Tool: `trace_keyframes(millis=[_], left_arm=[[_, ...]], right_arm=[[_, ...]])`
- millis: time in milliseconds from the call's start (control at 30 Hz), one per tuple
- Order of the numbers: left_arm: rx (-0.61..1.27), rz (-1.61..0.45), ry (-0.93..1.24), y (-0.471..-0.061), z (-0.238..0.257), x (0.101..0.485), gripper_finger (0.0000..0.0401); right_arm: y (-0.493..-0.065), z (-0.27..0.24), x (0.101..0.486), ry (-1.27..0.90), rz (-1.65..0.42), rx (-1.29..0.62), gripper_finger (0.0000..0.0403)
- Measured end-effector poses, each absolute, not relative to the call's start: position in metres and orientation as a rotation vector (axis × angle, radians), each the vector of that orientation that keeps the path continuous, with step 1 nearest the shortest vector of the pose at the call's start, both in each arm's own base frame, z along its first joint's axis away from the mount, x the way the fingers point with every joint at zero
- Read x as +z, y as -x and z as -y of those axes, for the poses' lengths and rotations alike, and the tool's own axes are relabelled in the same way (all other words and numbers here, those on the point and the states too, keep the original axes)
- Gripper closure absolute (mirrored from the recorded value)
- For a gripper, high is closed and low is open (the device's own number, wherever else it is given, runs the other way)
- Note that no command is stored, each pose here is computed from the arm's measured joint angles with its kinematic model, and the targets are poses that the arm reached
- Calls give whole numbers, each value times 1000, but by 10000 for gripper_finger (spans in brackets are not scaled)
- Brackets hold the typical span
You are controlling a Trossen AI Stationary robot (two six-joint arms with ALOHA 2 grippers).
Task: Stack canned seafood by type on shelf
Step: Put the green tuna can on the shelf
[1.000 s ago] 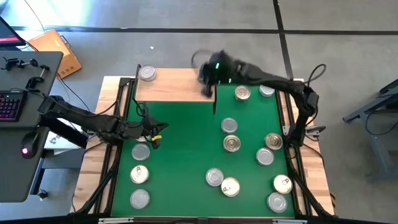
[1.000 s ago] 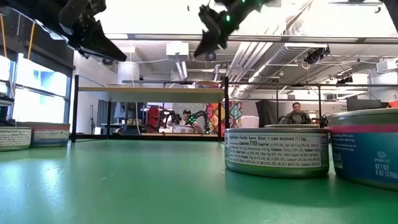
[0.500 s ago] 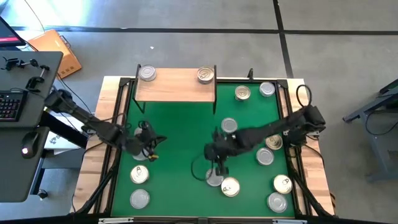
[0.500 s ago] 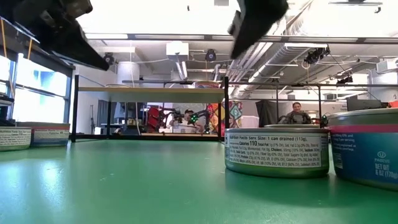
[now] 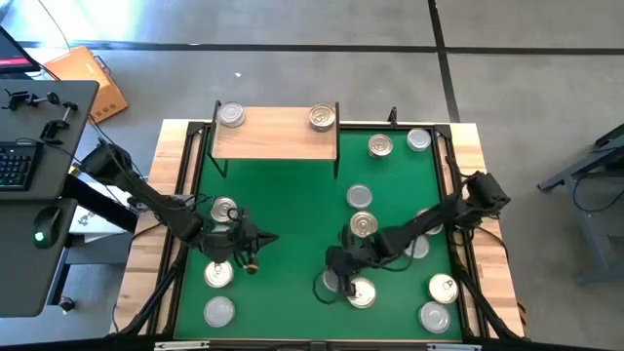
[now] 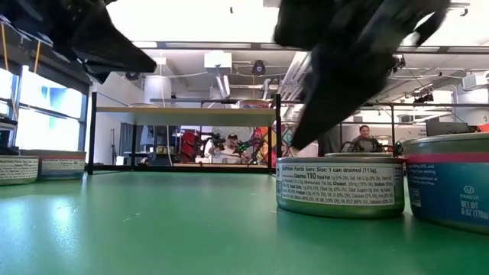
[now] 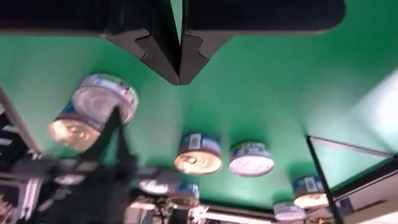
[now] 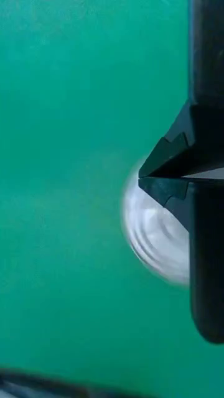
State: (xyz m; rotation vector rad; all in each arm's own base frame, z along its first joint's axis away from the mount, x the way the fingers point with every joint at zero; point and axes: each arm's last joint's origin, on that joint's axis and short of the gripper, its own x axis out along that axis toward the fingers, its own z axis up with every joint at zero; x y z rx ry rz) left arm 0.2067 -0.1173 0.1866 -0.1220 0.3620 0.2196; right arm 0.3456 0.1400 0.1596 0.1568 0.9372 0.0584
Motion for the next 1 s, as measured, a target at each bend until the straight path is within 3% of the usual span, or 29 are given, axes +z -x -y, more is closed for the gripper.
trace_keyframes(millis=[200, 333, 467, 567, 700, 1000], left_arm=[[197, -295, 132, -212, 121, 208, 401], [169, -283, 86, -214, 123, 217, 401], [160, -308, 56, -214, 123, 214, 401], [167, -337, 47, -214, 123, 209, 401], [187, -361, 34, -217, 122, 203, 401], [196, -341, 50, -218, 121, 205, 401]], right_arm=[[-380, -108, 142, -139, -852, 62, 403], [-394, -92, 161, -102, -807, 8, 403], [-379, -100, 183, -74, -956, 205, 403], [-361, -114, 179, -115, -1132, 357, 403], [-350, -132, 166, -54, -1229, 362, 403], [-394, -117, 147, -17, -917, 156, 403]])
